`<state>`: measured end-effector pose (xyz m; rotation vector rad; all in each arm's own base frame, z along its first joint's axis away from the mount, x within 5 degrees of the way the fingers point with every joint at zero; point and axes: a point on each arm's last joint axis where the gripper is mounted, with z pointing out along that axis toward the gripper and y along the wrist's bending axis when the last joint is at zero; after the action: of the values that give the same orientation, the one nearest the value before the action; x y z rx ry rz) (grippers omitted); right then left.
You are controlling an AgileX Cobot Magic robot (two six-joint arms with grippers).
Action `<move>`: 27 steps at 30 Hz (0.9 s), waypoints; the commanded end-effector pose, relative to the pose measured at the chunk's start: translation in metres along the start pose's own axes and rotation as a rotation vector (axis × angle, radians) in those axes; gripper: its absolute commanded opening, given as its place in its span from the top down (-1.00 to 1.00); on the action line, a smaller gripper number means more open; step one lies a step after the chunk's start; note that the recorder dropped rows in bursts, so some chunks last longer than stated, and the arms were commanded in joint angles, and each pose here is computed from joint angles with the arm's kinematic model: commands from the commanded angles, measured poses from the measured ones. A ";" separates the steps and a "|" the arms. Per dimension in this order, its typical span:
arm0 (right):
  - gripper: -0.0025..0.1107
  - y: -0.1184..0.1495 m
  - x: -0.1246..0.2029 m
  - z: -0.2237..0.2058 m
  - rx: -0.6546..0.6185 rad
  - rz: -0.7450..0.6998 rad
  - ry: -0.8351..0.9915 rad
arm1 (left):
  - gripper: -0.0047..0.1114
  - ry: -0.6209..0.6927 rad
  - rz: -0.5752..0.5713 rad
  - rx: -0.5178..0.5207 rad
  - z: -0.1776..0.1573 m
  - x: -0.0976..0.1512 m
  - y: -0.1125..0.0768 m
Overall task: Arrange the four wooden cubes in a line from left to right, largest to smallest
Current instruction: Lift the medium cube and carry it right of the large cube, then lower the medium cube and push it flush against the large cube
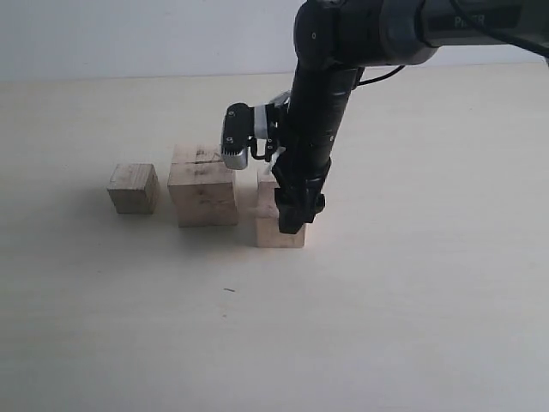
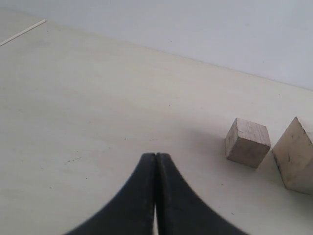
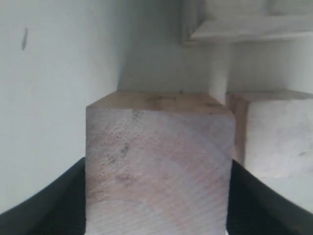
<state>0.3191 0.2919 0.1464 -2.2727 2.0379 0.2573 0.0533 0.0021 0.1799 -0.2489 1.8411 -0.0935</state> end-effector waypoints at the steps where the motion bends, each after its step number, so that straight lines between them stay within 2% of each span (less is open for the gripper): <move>1: 0.96 -0.013 0.000 0.003 0.103 -0.092 -0.024 | 0.92 -0.008 0.002 0.003 0.000 0.000 0.000; 11: 0.96 -0.041 0.020 -0.005 0.228 -0.024 -0.106 | 0.92 -0.008 0.002 0.003 0.000 0.000 0.000; 19: 0.96 -0.033 0.013 -0.005 0.133 -0.167 -0.223 | 0.92 -0.008 0.002 0.003 0.000 0.000 0.000; 27: 0.96 -0.034 0.012 0.007 0.113 -0.141 -0.240 | 0.92 -0.008 0.002 0.003 0.000 0.000 0.000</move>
<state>0.3528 0.2831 0.1419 -2.2054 1.7145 0.3393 0.0533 0.0021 0.1798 -0.2489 1.8417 -0.0935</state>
